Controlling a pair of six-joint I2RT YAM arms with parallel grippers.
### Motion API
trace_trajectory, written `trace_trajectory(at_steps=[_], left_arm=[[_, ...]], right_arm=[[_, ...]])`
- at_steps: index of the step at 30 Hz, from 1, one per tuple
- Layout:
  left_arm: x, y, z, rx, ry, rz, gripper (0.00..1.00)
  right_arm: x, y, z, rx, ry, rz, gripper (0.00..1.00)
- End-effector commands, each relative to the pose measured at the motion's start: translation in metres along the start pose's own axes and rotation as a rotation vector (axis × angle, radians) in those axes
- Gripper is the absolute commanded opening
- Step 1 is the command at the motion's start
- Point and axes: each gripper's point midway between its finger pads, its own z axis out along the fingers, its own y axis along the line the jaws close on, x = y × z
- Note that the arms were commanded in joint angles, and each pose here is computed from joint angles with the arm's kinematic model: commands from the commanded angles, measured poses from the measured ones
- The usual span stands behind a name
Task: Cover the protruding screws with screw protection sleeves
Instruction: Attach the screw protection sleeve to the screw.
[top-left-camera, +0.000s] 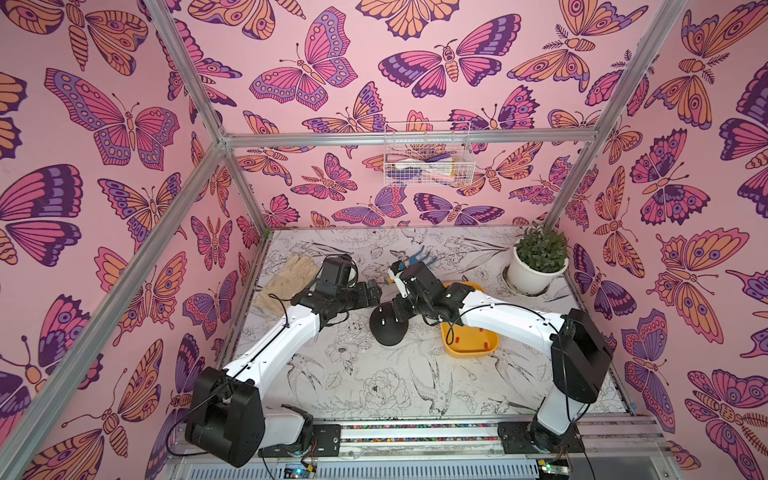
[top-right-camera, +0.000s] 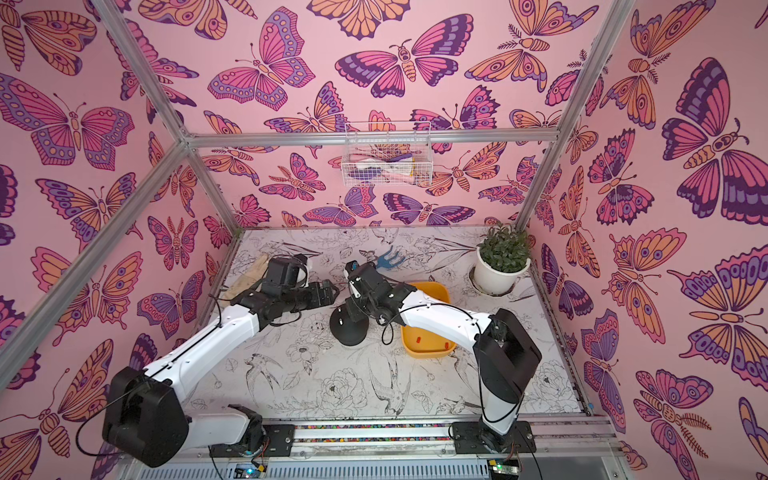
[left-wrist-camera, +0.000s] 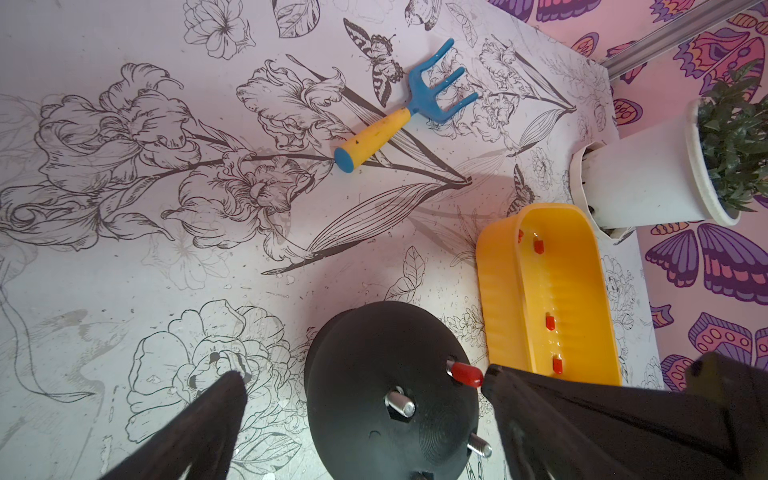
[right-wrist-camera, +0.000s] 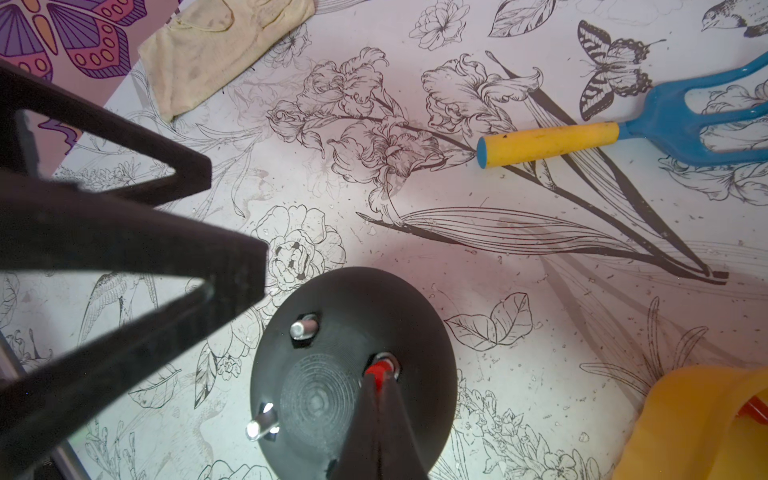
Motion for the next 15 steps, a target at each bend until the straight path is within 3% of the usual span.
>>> trace_trajectory(at_steps=[1, 15], left_arm=[[0.0038, 0.0043, 0.0028, 0.0, 0.011, -0.012, 0.95], [0.0045, 0.0051, 0.0032, -0.003, 0.013, -0.014, 0.95]], right_arm=[[0.0127, -0.0026, 0.0077, 0.016, 0.036, 0.009, 0.0], [0.0156, -0.0056, 0.0122, 0.018, 0.044, 0.021, 0.0]])
